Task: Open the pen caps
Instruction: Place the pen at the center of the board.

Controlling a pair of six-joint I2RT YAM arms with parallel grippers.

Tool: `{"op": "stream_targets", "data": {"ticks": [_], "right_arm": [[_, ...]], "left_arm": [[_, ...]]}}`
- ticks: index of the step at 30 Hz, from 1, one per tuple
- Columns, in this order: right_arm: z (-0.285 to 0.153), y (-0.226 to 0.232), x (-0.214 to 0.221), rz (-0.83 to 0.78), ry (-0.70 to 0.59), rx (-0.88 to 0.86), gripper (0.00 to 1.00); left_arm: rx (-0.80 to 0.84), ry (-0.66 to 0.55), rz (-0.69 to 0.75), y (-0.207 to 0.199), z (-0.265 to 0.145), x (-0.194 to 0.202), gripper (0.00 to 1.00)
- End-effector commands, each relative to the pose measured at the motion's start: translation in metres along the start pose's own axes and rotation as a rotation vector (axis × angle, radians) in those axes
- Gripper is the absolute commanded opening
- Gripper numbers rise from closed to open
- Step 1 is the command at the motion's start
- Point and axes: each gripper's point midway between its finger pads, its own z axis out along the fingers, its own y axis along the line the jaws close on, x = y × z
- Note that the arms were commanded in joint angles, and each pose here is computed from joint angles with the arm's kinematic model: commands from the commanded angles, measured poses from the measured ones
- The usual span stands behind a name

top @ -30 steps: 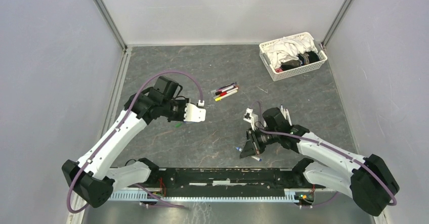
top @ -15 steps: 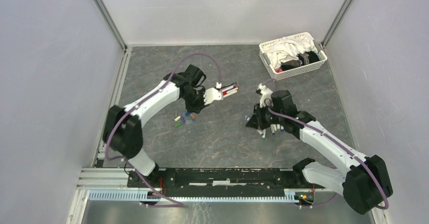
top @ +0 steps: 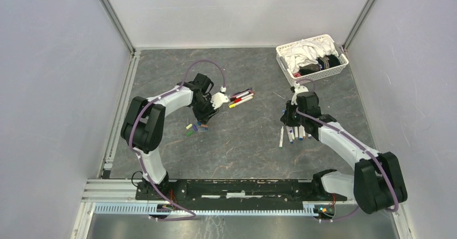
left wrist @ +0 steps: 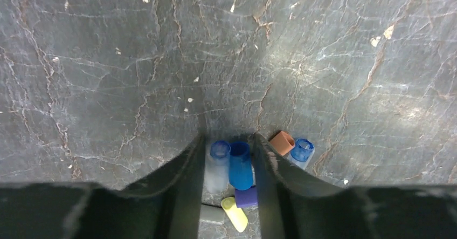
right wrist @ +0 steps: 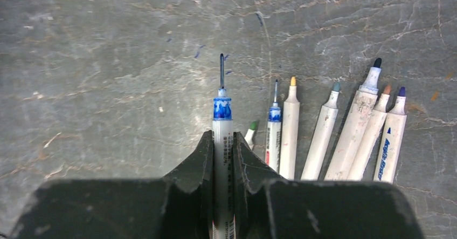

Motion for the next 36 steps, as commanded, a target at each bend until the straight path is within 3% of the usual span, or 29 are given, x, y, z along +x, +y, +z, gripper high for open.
{"op": "stream_targets", "data": {"ticks": [1, 4, 6, 7, 13, 18, 23, 31, 36], "right_arm": [[0.016, -0.011, -0.012, 0.005, -0.064, 0.056, 0.00], [0.023, -0.010, -0.010, 0.018, -0.051, 0.050, 0.00], [0.027, -0.014, -0.007, 0.020, -0.042, 0.065, 0.00], [0.028, -0.014, -0.005, 0.018, -0.036, 0.066, 0.00], [0.037, -0.020, 0.007, 0.026, -0.022, 0.082, 0.00], [0.041, -0.031, 0.017, 0.011, -0.013, 0.127, 0.17], [0.042, -0.031, 0.024, 0.008, -0.022, 0.127, 0.30], [0.034, -0.025, 0.020, -0.024, -0.047, 0.141, 0.32], [0.021, -0.005, -0.016, -0.043, -0.138, 0.102, 0.35]], "left_arm": [[-0.023, -0.058, -0.047, 0.002, -0.002, -0.012, 0.52], [-0.028, -0.110, -0.070, 0.002, -0.017, -0.026, 0.68], [-0.020, -0.150, -0.099, 0.002, -0.034, -0.039, 0.98], [-0.018, -0.163, -0.124, 0.002, -0.043, -0.046, 1.00], [-0.033, -0.227, -0.249, 0.008, -0.101, -0.075, 1.00], [-0.153, -0.210, -0.350, 0.026, -0.142, -0.075, 1.00], [-0.078, -0.235, -0.404, 0.014, -0.154, -0.070, 1.00], [-0.097, -0.241, -0.422, 0.011, -0.155, -0.064, 1.00], [-0.196, -0.256, -0.416, 0.025, -0.177, -0.061, 1.00]]}}
